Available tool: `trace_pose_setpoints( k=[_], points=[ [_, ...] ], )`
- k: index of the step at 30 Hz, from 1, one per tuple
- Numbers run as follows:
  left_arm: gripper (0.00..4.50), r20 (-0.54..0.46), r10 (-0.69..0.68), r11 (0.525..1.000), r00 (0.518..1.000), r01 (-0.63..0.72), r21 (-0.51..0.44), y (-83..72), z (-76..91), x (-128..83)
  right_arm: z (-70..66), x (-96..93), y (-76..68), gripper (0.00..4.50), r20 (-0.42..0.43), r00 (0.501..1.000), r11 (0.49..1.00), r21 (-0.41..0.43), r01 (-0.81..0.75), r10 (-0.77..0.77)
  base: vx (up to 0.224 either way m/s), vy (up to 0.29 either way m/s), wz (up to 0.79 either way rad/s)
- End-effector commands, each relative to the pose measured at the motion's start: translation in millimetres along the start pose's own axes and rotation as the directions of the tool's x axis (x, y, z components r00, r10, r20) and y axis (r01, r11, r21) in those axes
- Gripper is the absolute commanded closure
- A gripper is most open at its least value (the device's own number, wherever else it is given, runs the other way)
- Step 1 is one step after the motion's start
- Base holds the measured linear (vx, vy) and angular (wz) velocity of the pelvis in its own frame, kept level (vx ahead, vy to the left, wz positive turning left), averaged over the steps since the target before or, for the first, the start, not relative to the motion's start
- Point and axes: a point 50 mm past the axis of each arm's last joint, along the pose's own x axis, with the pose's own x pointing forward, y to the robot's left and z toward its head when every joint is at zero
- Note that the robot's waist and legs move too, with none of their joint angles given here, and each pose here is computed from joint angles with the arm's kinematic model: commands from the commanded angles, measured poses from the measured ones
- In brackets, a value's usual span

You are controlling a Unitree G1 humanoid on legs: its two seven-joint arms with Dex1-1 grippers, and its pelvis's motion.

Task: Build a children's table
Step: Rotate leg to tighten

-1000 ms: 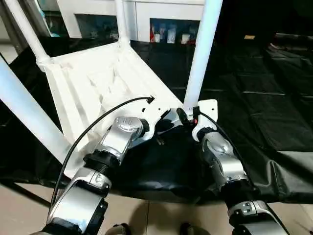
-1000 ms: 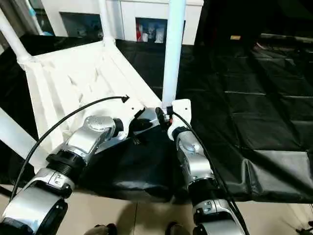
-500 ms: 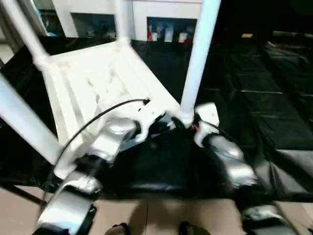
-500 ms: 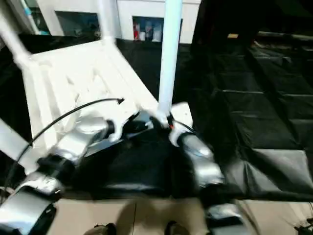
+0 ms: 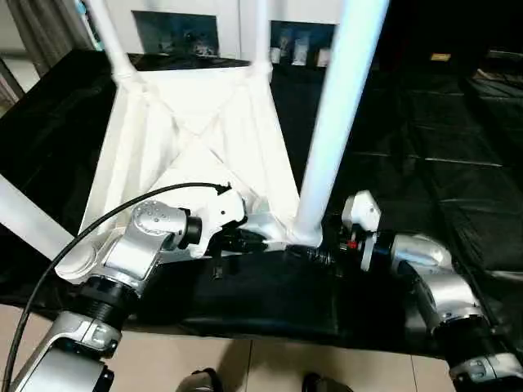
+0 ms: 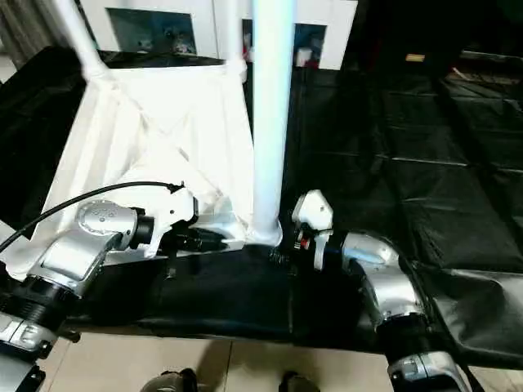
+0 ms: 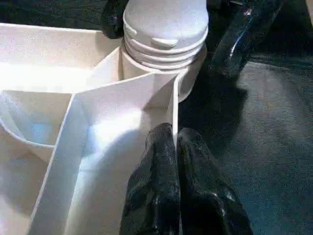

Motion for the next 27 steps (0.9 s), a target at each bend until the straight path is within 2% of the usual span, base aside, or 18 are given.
trace_pose_setpoints(
  k=[1,8,22,27],
  points=[
    [4.5,-0.055,-0.113,0.99,0.992,0.107,-0.096,-18.2,-24.9,14.0,-1.6,3.3,2.5,0.47,-0.021,0.999,0.999,-0.005,-0.035,0.035,0.0,0.0,0.0],
    [4.5,-0.055,-0.112,0.989,0.992,0.106,-0.1,-17.6,-24.4,12.4,4.4,4.8,-2.0,0.47,0.015,1.0,1.0,-0.004,-0.023,0.023,0.0,0.0,0.0],
    [4.5,-0.072,-0.119,0.987,0.99,0.11,-0.115,-18.2,-28.2,9.9,2.0,1.2,-2.4,1.69,0.014,0.999,0.999,0.001,-0.04,0.04,0.0,0.0,0.0],
    [4.5,-0.073,-0.121,0.986,0.99,0.111,-0.121,-18.8,-28.8,9.7,0.4,1.6,-2.3,1.8,0.014,0.999,0.999,0.004,-0.04,0.04,0.0,0.0,0.0]
  ],
)
